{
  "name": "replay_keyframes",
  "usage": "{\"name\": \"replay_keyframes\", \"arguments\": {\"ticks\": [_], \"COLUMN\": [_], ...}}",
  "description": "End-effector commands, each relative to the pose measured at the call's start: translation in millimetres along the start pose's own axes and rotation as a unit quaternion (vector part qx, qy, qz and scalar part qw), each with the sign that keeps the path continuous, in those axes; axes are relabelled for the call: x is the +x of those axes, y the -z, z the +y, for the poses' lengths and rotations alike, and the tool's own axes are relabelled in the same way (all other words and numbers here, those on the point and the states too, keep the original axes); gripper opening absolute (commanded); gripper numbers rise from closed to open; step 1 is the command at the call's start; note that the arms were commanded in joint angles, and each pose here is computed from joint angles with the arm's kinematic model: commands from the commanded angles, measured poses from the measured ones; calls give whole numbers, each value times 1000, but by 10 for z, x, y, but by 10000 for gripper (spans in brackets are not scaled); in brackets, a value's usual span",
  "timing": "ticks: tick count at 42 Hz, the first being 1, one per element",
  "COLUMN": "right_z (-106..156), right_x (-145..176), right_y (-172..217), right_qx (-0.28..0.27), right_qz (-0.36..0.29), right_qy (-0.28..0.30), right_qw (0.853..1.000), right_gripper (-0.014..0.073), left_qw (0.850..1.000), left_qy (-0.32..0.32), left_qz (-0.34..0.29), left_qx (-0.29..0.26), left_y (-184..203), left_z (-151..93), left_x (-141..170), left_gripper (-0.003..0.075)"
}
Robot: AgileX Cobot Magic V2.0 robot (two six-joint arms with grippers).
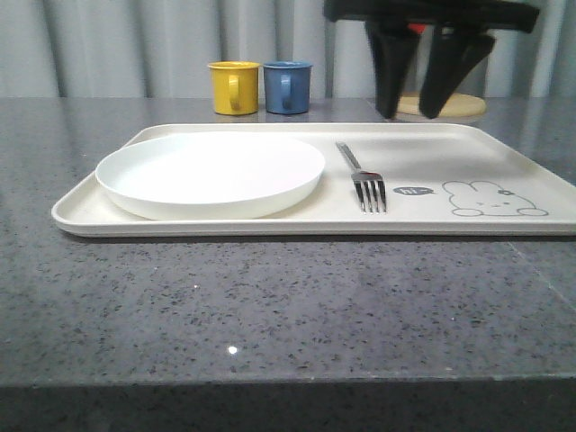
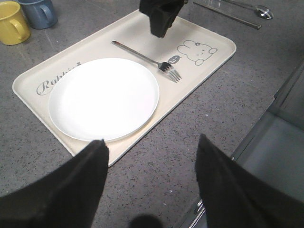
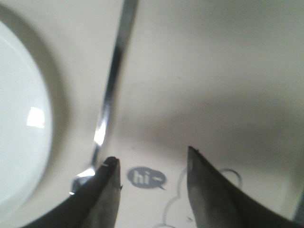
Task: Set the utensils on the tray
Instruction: 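Carry the fork with the right gripper and set it beside the plate, then move the right gripper back over the chopsticks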
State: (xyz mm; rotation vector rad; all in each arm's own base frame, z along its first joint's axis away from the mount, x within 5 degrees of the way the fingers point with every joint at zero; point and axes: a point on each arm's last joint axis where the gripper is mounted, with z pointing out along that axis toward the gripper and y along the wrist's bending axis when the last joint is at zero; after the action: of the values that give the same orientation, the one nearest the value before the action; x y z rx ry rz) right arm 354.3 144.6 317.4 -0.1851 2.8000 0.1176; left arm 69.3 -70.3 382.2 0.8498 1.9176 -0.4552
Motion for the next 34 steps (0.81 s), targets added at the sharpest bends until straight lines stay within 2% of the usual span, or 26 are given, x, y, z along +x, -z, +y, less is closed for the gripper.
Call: {"name": "replay_keyframes", "arguments": {"ticks": [1, 5, 12, 20, 26, 34], "right_z": [-229, -472, -985, -1475, -1689, -1789], "right_x": [114, 246, 523, 670, 733, 730], "right_y": [399, 468, 466, 401, 401, 293], "right_qx": [34, 45, 58, 58, 56, 58], "right_qz": [-45, -52, -24, 1, 8, 28], "right_qy": [8, -2, -34, -86, -98, -96], "right_qw": [998, 998, 997, 995, 994, 993], "right_gripper": [365, 365, 365, 388, 395, 395], "left_qw": [999, 999, 999, 999, 999, 999], "left_qy": [4, 4, 4, 4, 4, 4], "left_qz": [-48, -48, -48, -48, -48, -48], "left_qx": [4, 4, 4, 4, 4, 4], "left_y": [50, 50, 50, 50, 50, 50], "left_z": [-6, -6, -6, -6, -6, -6], "left_x": [-129, -129, -129, -129, -129, -129], "left_gripper": [409, 409, 409, 409, 409, 409]}}
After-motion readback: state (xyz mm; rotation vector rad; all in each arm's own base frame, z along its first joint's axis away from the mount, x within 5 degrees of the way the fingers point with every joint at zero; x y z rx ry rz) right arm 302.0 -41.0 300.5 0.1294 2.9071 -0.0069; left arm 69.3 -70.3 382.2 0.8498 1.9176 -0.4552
